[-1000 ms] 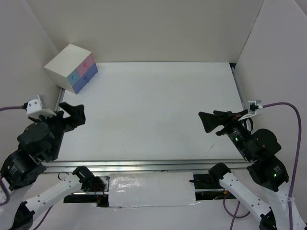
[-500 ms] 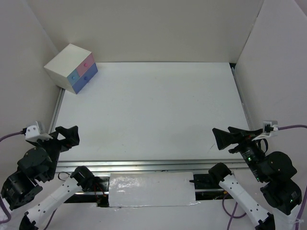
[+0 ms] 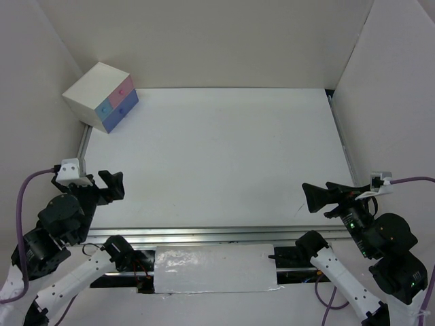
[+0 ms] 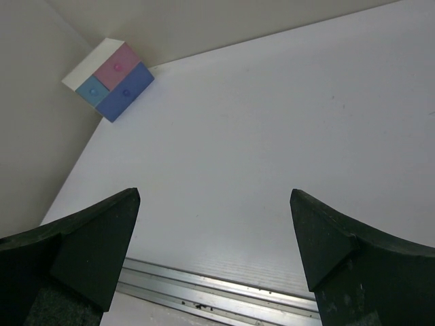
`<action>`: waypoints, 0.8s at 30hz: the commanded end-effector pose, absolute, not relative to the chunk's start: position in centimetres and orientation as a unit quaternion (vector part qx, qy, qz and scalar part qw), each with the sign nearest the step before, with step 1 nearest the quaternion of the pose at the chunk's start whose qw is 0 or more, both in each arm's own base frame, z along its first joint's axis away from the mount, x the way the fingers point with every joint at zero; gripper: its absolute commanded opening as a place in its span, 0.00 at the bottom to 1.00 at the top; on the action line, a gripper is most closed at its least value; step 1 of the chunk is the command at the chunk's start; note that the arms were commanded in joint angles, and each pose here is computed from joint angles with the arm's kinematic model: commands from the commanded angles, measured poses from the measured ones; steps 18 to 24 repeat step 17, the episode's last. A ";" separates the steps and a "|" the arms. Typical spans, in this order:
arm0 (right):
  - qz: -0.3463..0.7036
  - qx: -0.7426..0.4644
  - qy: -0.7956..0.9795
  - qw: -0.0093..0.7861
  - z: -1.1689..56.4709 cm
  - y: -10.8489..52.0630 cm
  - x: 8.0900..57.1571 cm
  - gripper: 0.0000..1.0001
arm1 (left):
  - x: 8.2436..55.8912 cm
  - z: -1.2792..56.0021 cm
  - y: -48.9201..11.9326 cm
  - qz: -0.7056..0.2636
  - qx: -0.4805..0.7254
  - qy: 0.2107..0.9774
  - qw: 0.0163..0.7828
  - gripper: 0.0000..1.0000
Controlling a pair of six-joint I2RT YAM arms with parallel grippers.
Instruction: Organize the makeup
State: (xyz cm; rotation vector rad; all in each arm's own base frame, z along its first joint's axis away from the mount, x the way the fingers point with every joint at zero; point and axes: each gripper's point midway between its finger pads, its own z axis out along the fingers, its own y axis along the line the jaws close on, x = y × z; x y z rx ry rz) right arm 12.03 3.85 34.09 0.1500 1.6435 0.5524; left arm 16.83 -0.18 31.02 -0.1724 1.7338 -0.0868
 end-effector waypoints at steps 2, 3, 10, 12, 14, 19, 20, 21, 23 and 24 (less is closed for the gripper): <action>0.236 0.062 0.725 0.644 34.2 4.0 12.5 1.00 | 16.5 32.3 0.3 -0.059 -0.089 0.730 0.675 0.99; 0.236 0.062 0.725 0.644 34.2 4.0 12.5 1.00 | 16.2 32.4 0.6 -0.064 -0.093 0.726 0.679 0.99; 0.240 0.061 0.729 0.638 33.9 4.5 13.0 1.00 | 14.7 33.0 2.1 -0.092 -0.125 0.690 0.707 0.99; 0.243 0.064 0.727 0.639 33.9 4.5 13.0 1.00 | 15.4 32.6 1.6 -0.079 -0.116 0.704 0.696 0.99; 0.248 0.061 0.726 0.638 33.8 4.8 13.0 1.00 | 15.7 32.4 1.0 -0.076 -0.106 0.714 0.688 0.99; 0.252 0.056 0.726 0.638 33.7 4.9 12.8 1.00 | 16.0 32.1 0.7 -0.070 -0.101 0.721 0.682 0.99; 0.252 0.056 0.726 0.638 33.7 4.9 12.8 1.00 | 16.0 32.1 0.7 -0.070 -0.101 0.721 0.682 0.99; 0.252 0.056 0.726 0.638 33.7 4.9 12.8 1.00 | 16.0 32.1 0.7 -0.070 -0.101 0.721 0.682 0.99; 0.252 0.056 0.726 0.638 33.7 4.9 12.8 1.00 | 16.0 32.1 0.7 -0.070 -0.101 0.721 0.682 0.99; 0.252 0.056 0.726 0.638 33.7 4.9 12.8 1.00 | 16.0 32.1 0.7 -0.070 -0.101 0.721 0.682 0.99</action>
